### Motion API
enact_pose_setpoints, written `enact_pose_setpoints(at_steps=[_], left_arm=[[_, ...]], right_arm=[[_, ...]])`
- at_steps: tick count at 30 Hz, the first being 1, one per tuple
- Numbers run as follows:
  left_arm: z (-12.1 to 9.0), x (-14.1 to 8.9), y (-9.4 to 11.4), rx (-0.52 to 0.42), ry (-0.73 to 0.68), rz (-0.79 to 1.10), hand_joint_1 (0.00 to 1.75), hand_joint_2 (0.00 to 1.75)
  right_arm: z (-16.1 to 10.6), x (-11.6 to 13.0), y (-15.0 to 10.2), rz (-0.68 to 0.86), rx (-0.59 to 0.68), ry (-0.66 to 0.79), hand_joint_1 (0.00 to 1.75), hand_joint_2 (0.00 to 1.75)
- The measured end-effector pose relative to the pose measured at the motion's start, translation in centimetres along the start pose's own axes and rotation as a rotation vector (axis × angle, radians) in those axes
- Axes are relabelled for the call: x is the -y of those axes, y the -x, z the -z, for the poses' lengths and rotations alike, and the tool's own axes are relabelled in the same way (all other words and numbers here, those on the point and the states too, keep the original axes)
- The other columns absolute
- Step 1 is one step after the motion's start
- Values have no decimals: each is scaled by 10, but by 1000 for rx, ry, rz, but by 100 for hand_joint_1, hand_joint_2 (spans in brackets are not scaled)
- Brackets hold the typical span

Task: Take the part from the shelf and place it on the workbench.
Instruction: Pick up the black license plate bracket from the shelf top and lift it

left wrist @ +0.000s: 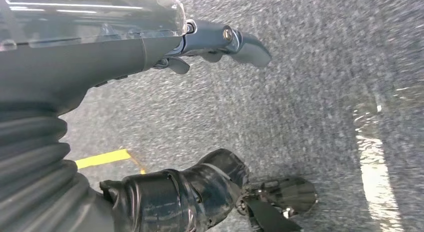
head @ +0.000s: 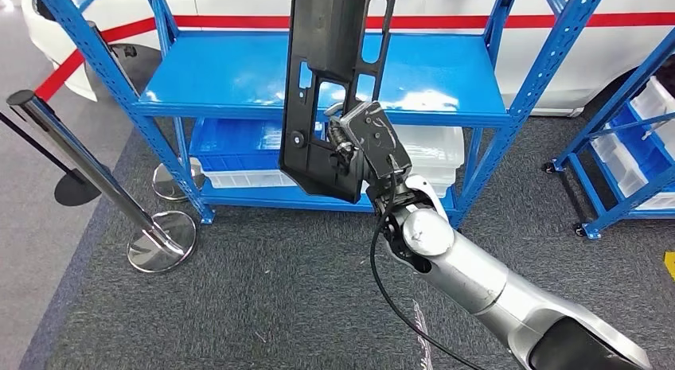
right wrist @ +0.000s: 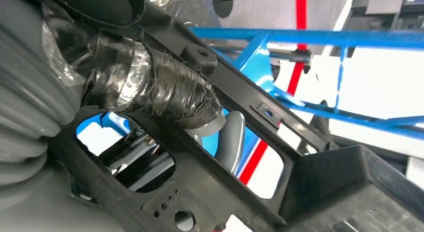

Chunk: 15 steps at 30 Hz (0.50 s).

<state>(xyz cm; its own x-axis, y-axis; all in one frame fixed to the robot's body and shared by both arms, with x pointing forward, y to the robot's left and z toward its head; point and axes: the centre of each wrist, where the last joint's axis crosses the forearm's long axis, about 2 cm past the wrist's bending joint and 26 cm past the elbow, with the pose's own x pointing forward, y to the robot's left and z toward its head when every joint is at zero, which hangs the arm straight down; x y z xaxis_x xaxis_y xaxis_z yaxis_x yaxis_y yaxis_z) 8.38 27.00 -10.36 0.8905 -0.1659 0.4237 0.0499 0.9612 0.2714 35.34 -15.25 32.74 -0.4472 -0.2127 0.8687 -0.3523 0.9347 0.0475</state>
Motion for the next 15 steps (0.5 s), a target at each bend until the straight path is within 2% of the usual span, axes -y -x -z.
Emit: enact_pose_setpoints(at_steps=[15], left_arm=[[0, 0, 0, -9, 12, -4, 0, 175]], right_arm=[[0, 7, -4, -6, 8, 9, 175, 175]])
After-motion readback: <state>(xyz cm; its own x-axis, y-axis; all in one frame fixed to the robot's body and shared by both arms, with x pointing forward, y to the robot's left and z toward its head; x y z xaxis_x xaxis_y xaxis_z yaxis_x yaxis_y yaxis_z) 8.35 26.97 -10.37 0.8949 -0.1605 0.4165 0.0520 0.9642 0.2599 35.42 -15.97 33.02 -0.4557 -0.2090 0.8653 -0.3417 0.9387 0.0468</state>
